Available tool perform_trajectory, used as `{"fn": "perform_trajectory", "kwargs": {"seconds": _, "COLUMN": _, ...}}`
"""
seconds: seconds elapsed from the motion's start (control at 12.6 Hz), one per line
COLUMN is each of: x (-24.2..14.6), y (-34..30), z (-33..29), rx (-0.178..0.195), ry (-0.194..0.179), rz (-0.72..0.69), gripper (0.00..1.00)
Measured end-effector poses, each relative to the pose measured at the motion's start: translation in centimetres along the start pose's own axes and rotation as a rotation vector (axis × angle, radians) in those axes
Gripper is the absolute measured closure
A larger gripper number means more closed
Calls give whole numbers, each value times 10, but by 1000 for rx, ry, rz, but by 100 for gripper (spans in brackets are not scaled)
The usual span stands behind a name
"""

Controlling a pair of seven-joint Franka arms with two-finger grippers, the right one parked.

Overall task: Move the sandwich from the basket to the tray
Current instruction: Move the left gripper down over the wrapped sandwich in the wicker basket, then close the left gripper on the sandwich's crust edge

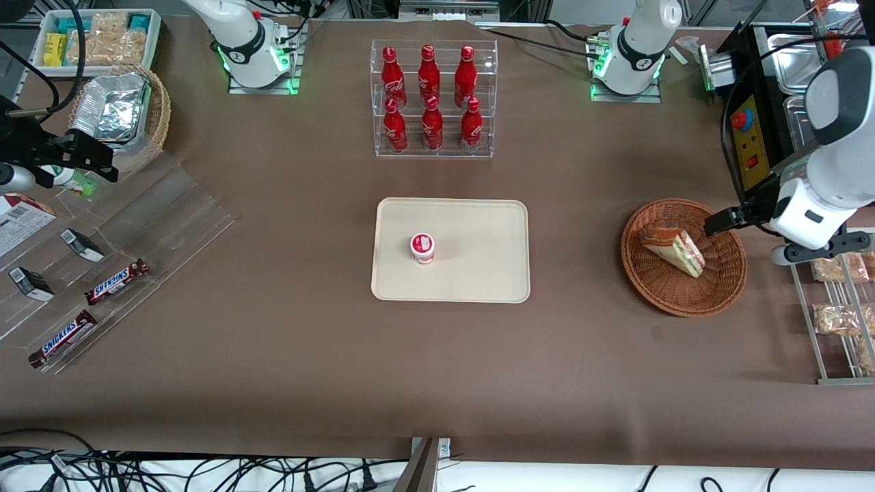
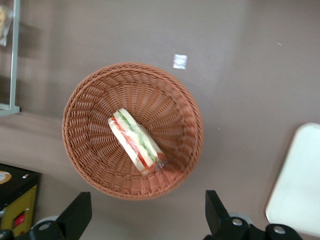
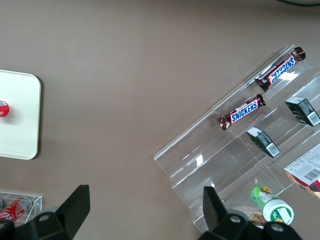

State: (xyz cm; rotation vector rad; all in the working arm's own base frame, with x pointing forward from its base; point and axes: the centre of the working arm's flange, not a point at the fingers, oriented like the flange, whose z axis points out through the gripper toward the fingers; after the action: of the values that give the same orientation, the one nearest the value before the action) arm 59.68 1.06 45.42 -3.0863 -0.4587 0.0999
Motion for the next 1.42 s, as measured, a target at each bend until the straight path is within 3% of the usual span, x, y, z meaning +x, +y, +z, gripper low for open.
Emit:
{"fn": "perform_trajectory", "kwargs": {"seconds": 0.16, "x": -3, "y": -3, "z": 32, "rx": 8, "ry": 15, "rz": -105, "gripper": 0}}
{"fn": "perform_trajectory", "kwargs": {"seconds": 0.4, "x": -16, "y": -4, "z": 81, "rx": 56, "ry": 67, "rz": -282, "gripper": 0}}
{"fn": "perform_trajectory", "kwargs": {"seconds": 0.95, "x": -45, "y": -12, "z": 151, "rx": -2, "ry": 131, "rz": -466, "gripper": 0}}
{"fn": "perform_trajectory", "kwargs": {"seconds": 1.42, "x": -50, "y": -21, "z": 180, "rx": -32, "ry": 147, "rz": -539, "gripper": 0}}
